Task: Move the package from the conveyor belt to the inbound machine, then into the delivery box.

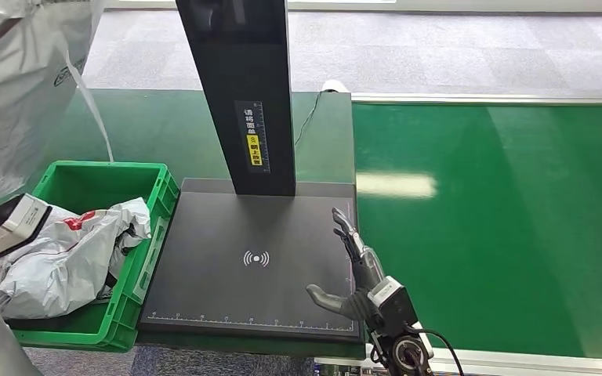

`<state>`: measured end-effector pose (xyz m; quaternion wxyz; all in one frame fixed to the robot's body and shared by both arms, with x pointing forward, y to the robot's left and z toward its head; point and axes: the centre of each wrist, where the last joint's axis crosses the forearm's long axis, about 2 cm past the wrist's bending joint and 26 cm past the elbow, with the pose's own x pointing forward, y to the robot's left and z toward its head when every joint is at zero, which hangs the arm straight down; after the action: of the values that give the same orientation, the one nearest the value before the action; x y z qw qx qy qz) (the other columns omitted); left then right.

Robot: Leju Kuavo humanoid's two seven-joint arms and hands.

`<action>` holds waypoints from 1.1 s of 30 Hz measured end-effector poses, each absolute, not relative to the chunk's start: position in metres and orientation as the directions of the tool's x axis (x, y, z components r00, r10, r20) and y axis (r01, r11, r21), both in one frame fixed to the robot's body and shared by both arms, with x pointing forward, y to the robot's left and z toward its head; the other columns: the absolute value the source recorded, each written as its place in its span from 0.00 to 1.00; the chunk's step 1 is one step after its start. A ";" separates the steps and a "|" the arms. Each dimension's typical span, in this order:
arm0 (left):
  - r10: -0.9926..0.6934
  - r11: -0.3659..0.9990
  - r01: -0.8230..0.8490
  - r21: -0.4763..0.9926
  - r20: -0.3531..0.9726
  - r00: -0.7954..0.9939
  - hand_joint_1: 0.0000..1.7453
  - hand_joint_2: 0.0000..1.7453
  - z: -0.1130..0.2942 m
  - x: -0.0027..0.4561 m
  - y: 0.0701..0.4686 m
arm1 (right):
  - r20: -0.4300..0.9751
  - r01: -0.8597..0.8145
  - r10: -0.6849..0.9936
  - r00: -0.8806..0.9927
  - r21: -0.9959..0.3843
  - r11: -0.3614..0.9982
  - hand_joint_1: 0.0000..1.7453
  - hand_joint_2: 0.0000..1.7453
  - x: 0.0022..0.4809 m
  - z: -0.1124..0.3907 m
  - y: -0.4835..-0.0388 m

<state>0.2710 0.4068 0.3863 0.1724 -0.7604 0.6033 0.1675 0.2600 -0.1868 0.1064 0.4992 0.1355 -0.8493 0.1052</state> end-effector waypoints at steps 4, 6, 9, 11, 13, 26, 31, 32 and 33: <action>-0.874 -0.326 -0.942 0.086 -0.408 0.265 1.00 1.00 0.368 0.291 0.451 | 0.879 -0.339 -0.122 -0.461 -0.047 0.940 0.00 1.00 0.254 0.105 -0.187; -0.878 -0.351 -0.926 0.137 -0.391 0.276 1.00 1.00 0.360 0.295 0.469 | 0.880 -0.339 -0.122 -0.460 -0.047 0.940 0.00 1.00 0.252 0.104 -0.187; -0.884 -0.371 -0.909 0.191 -0.372 0.283 1.00 1.00 0.349 0.298 0.484 | 0.879 -0.338 -0.122 -0.460 -0.047 0.940 0.00 1.00 0.251 0.104 -0.187; -0.888 -0.377 -0.901 0.213 -0.361 0.286 1.00 1.00 0.344 0.298 0.490 | 0.879 -0.338 -0.121 -0.461 -0.047 0.940 0.00 1.00 0.251 0.104 -0.187; -0.890 -0.381 -0.895 0.231 -0.353 0.288 1.00 1.00 0.340 0.299 0.493 | 0.879 -0.338 -0.121 -0.461 -0.048 0.940 0.00 1.00 0.251 0.104 -0.187; -0.912 -0.367 -0.878 0.308 -0.303 0.275 1.00 1.00 0.319 0.307 0.492 | 0.873 -0.335 -0.108 -0.475 -0.066 0.940 0.00 1.00 0.252 0.110 -0.188; -0.926 -0.344 -0.885 0.313 -0.272 0.263 1.00 1.00 0.314 0.309 0.489 | 0.872 -0.339 -0.105 -0.478 -0.073 0.938 0.00 1.00 0.252 0.110 -0.188; -0.927 -0.341 -0.886 0.314 -0.268 0.262 1.00 1.00 0.313 0.309 0.488 | 0.872 -0.339 -0.105 -0.478 -0.073 0.938 0.00 1.00 0.252 0.110 -0.188; -0.928 -0.338 -0.887 0.315 -0.265 0.260 1.00 1.00 0.313 0.310 0.488 | 0.872 -0.339 -0.104 -0.478 -0.074 0.938 0.00 1.00 0.252 0.110 -0.188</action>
<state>0.3096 0.4880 0.3129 -0.0513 -0.7922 0.5728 0.2043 0.2523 -0.1884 0.1103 0.4941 0.1304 -0.8513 0.1189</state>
